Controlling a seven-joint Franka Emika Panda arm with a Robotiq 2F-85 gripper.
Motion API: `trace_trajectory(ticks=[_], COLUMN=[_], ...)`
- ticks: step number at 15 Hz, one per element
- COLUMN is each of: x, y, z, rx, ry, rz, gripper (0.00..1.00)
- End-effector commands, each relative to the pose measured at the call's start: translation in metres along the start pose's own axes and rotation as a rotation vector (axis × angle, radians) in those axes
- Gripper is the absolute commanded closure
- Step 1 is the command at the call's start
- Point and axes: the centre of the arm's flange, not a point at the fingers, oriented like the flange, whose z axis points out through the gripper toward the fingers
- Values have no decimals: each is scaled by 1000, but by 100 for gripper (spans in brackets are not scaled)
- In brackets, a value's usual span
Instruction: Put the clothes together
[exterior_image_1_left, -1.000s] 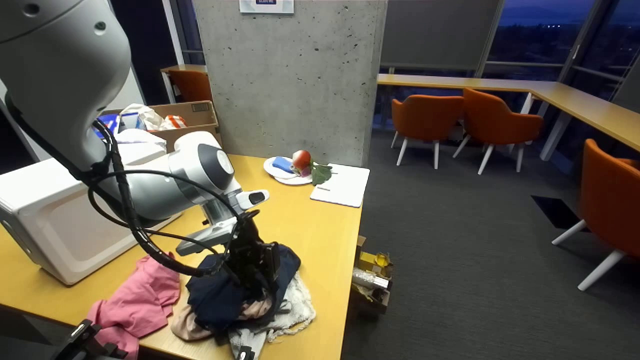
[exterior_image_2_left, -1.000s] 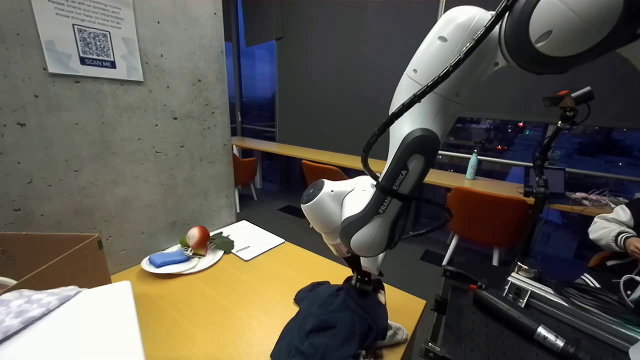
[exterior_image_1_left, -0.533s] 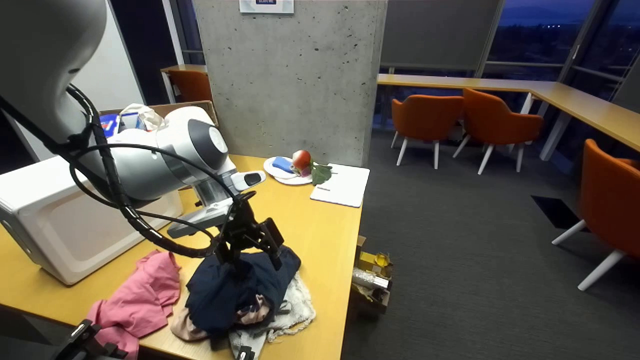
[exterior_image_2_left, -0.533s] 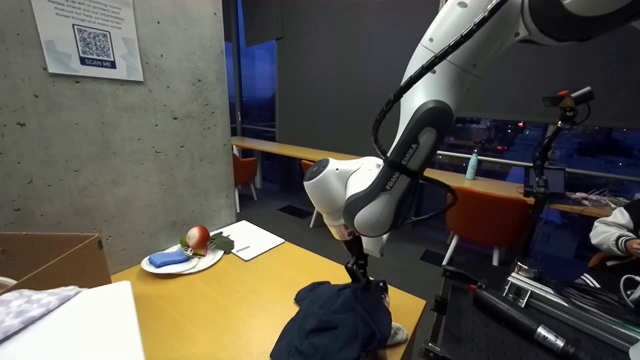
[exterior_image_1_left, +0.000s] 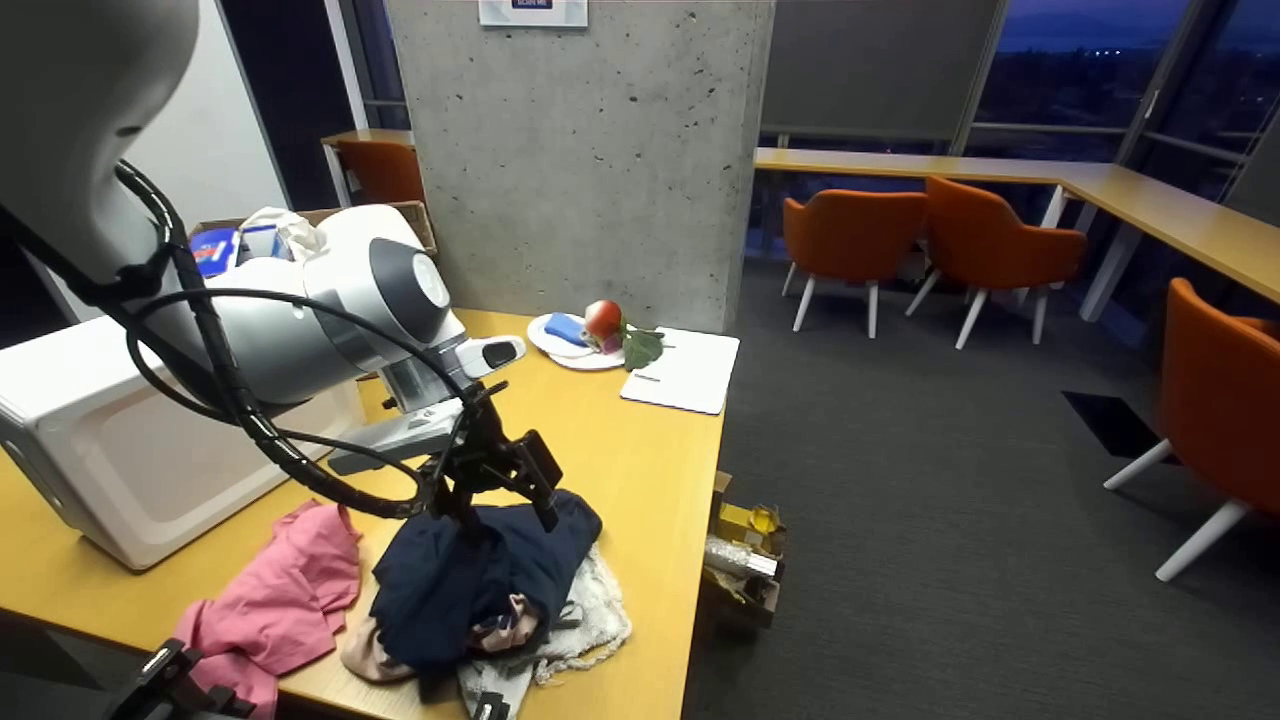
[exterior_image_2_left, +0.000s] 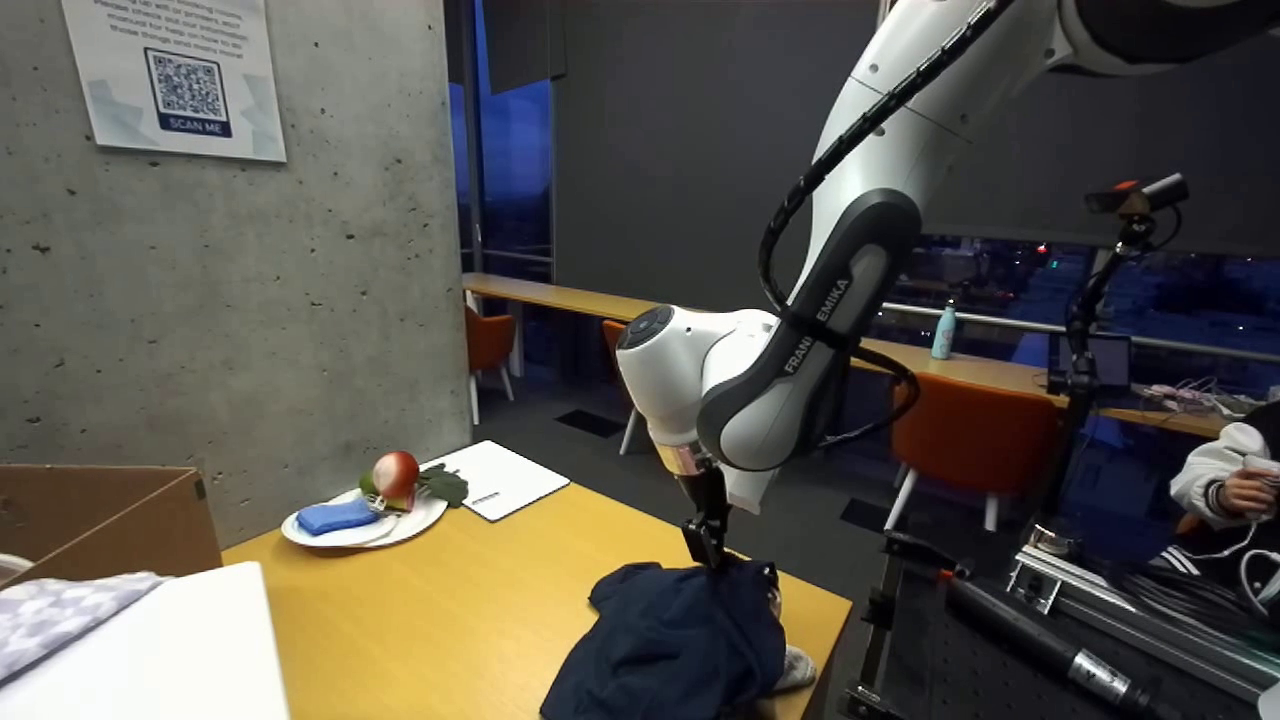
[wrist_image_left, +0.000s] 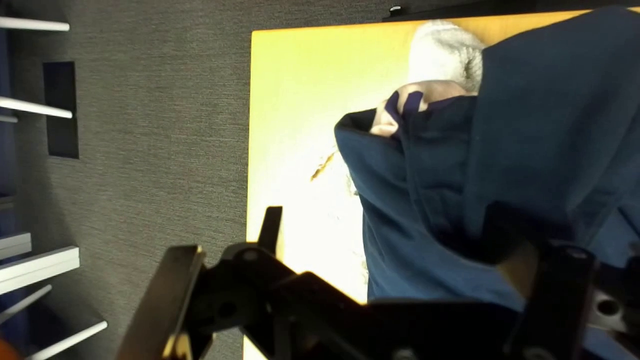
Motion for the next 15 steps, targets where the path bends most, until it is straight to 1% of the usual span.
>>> trace_trajectory(ticks=[1,3,6,8,10,13,15], x=[-32,-44,-67,-80,-78,-64,-49], y=[-7,-15,-34,-37,-31,-20,-19], z=[-24,-26,-3,16,39,67,88], rx=[24,52,93,108,99,65,48], ry=[108,178,239,260,270,272,266], rz=[14,34,50,59,94,126,154], gripper=[0,0,0,0,0,0,0])
